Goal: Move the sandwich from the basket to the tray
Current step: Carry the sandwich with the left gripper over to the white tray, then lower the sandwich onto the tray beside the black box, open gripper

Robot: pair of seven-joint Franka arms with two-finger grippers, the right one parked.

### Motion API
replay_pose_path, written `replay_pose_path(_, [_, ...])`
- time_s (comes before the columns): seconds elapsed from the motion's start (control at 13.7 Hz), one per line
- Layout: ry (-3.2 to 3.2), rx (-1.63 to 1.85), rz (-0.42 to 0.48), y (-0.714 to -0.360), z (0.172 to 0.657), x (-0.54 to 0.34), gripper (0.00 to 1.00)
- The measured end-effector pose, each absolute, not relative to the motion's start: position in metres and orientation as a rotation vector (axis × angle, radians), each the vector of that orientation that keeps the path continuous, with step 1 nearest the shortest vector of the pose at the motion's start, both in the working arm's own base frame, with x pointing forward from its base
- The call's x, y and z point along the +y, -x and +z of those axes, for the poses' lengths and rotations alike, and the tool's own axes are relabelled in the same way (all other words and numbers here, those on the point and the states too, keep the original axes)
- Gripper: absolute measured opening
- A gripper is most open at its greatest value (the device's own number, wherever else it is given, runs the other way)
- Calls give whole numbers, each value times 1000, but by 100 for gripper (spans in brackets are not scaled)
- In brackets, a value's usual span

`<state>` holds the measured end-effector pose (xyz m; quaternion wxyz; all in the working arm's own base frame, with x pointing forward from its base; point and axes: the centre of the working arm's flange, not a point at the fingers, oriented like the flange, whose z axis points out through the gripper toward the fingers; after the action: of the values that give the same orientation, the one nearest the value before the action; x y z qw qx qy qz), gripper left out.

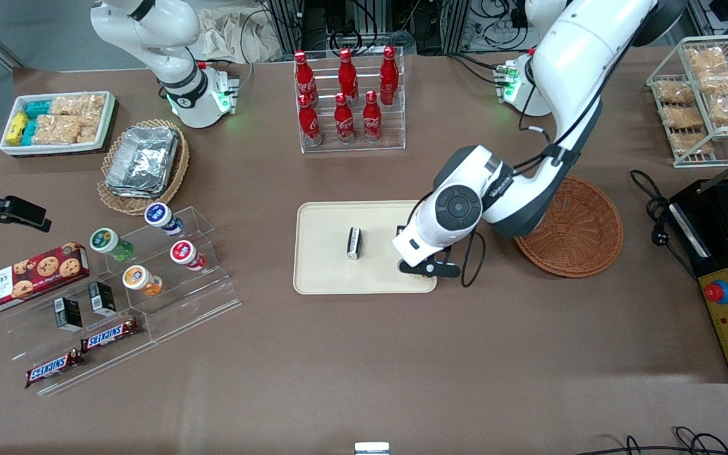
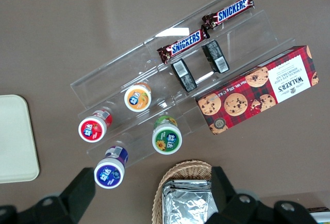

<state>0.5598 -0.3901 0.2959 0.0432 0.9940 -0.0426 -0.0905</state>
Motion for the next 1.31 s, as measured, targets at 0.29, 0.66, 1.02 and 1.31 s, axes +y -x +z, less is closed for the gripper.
replay_pose_path(0.29, [-3080, -103, -317, -559, 254, -389, 17])
replay_pose_path(0.66, [-3110, -83, -323, -550, 236, -400, 23])
replay_pose_path(1.02, [-3150, -39, -295, -537, 232, -416, 71])
replay_pose_path(1.31, [-3137, 13, -213, -556, 267, -410, 100])
